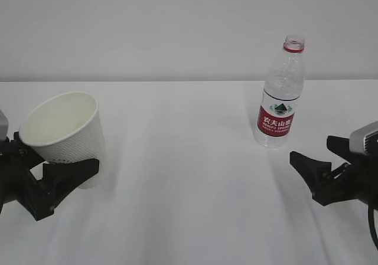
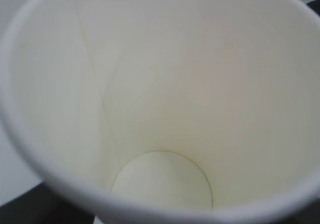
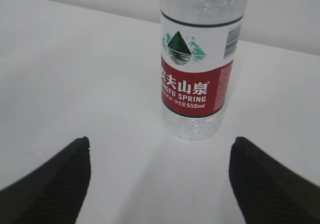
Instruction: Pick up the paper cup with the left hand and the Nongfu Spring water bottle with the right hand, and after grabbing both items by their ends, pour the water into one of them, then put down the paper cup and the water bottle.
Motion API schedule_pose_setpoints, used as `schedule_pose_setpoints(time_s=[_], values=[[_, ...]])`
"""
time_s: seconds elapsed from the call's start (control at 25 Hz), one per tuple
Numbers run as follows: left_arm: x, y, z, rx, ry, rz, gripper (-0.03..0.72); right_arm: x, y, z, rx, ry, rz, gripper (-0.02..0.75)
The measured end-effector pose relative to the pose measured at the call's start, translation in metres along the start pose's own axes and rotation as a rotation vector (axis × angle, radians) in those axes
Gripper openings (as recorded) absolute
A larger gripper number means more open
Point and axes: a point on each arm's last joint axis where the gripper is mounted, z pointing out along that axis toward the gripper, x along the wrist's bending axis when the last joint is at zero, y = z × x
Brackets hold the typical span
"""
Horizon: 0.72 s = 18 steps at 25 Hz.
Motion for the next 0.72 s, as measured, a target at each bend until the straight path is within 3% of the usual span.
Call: schedule_pose_setpoints(time_s=[0.72], values=[[-0.001, 0.000, 0.000, 0.002, -0.009, -0.014, 0.534, -0.021, 0.009, 0.052, -0.064, -0.010, -0.008, 0.661]])
